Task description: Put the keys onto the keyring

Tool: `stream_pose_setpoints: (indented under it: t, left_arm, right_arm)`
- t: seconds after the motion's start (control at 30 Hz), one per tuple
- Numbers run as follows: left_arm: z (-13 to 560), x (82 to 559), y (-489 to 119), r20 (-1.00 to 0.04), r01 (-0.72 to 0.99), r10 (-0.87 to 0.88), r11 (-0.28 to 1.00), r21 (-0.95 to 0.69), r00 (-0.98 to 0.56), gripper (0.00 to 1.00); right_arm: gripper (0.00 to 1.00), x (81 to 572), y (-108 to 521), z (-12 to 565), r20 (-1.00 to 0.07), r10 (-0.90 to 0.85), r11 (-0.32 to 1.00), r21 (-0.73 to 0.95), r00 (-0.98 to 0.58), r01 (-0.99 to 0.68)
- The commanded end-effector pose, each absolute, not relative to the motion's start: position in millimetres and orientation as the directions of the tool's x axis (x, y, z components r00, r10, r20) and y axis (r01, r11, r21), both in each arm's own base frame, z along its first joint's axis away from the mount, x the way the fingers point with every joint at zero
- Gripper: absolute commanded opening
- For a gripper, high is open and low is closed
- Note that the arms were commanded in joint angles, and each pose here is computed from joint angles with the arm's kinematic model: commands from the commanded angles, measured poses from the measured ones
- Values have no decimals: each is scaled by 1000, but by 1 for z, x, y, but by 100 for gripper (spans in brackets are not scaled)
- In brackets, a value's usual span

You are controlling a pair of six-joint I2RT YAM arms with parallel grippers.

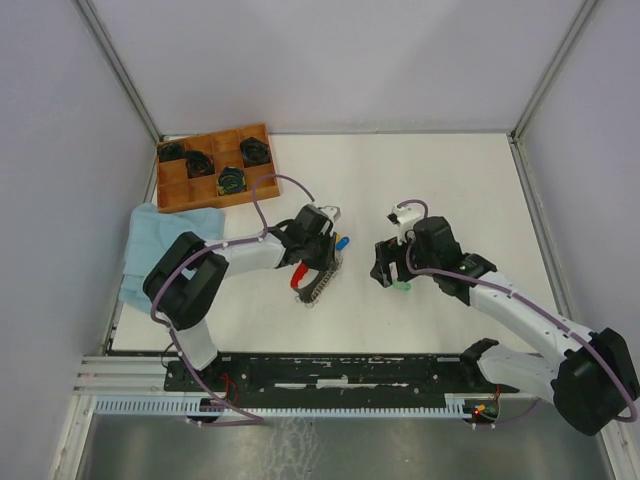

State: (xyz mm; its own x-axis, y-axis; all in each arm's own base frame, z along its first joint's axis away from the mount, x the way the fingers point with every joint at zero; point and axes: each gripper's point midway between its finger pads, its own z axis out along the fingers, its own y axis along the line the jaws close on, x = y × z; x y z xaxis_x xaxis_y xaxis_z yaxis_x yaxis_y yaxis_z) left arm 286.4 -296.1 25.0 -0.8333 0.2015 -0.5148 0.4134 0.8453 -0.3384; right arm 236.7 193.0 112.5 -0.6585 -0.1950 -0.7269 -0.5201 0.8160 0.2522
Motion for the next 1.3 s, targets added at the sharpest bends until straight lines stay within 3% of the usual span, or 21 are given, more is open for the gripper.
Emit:
stream_pose_setpoints:
  t: [0.0,0.23,0.43,0.83,1.27]
  left_arm:
    - [48,263,-305,-562,515,249,767,-382,-789,23]
    - [68,243,-299,-593,526,205,728,-439,-779,25]
    - [78,247,-280,-622,461,124,784,-416,-773,29]
    - [48,259,-245,-570,309,24,858,-410,-822,32]
    - [28,256,-231,-543,282,55,895,-346,-838,32]
  right_arm:
    - [87,245,207,122,-767,-195,781,256,-612,-570]
    - [79,247,221,115,-762,-217,745,275,-610,-608]
    - [66,245,243,108,-760,-245,678,310,-602,-666]
    - [48,266,274,77,-727,-293,618,351,-621,-703]
    - [47,288,294,52,-696,-310,610,377,-648,-697]
